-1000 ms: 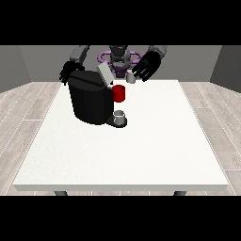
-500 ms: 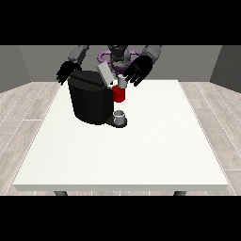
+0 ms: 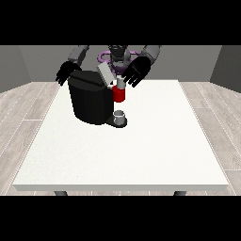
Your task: Insert the coffee pod into the coffee machine and close the lid
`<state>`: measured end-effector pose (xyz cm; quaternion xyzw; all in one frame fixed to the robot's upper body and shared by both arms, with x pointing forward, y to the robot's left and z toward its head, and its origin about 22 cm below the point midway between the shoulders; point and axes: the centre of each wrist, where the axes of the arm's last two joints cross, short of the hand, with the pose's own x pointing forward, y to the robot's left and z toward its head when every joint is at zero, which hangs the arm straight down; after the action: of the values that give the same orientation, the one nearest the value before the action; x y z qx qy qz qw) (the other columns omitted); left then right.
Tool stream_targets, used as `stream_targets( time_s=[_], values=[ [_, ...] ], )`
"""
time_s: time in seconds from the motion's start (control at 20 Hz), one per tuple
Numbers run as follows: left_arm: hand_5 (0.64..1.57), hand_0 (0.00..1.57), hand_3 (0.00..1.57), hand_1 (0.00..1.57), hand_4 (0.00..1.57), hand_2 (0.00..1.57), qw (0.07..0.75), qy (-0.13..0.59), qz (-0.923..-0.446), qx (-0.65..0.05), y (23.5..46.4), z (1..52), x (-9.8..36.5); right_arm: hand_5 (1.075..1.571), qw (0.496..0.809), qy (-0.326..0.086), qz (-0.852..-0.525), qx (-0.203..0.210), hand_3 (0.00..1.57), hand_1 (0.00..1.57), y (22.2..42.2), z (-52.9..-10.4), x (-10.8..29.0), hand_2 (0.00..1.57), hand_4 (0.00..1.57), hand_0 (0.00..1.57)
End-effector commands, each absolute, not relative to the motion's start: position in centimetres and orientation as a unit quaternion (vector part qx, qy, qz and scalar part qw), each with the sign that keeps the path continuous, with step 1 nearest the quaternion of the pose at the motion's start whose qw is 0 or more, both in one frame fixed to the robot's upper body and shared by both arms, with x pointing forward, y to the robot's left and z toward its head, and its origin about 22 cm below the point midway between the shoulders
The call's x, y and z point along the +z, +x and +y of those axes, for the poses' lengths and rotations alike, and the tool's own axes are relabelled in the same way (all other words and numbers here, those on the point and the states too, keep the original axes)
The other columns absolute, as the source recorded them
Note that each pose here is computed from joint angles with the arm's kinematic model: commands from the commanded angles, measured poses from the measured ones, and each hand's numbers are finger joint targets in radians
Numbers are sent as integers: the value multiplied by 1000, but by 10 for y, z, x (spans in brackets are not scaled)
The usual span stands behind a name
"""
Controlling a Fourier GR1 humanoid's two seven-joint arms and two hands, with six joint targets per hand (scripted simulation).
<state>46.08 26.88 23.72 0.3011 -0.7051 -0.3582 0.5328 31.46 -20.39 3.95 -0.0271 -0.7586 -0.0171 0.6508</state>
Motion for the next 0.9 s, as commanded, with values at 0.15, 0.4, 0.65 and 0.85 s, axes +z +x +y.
stream_targets(
  time_s=[0.15, 0.4, 0.65, 0.85],
  values=[
    [1571, 1179, 1183, 1179, 493, 1253, 517, 309, -712, -361, 463, 256, 252, 1571, 646, -21, -763, -22, 0, 0, 318, -196, 42, 0, 513, 0],
    [1571, 1190, 1201, 1190, 515, 1269, 518, 292, -709, -379, 463, 250, 243, 1571, 643, -29, -764, -45, 0, 0, 324, -215, 44, 0, 499, 0],
    [1571, 1184, 1186, 1184, 488, 1248, 537, 298, -689, -384, 461, 251, 199, 1571, 664, -32, -746, -41, 0, 0, 305, -210, 21, 0, 448, 0],
    [1571, 1236, 1197, 1236, 487, 1279, 530, 302, -695, -380, 463, 255, 218, 1571, 645, -34, -763, -30, 0, 0, 315, -206, 38, 0, 415, 0]
  ],
)
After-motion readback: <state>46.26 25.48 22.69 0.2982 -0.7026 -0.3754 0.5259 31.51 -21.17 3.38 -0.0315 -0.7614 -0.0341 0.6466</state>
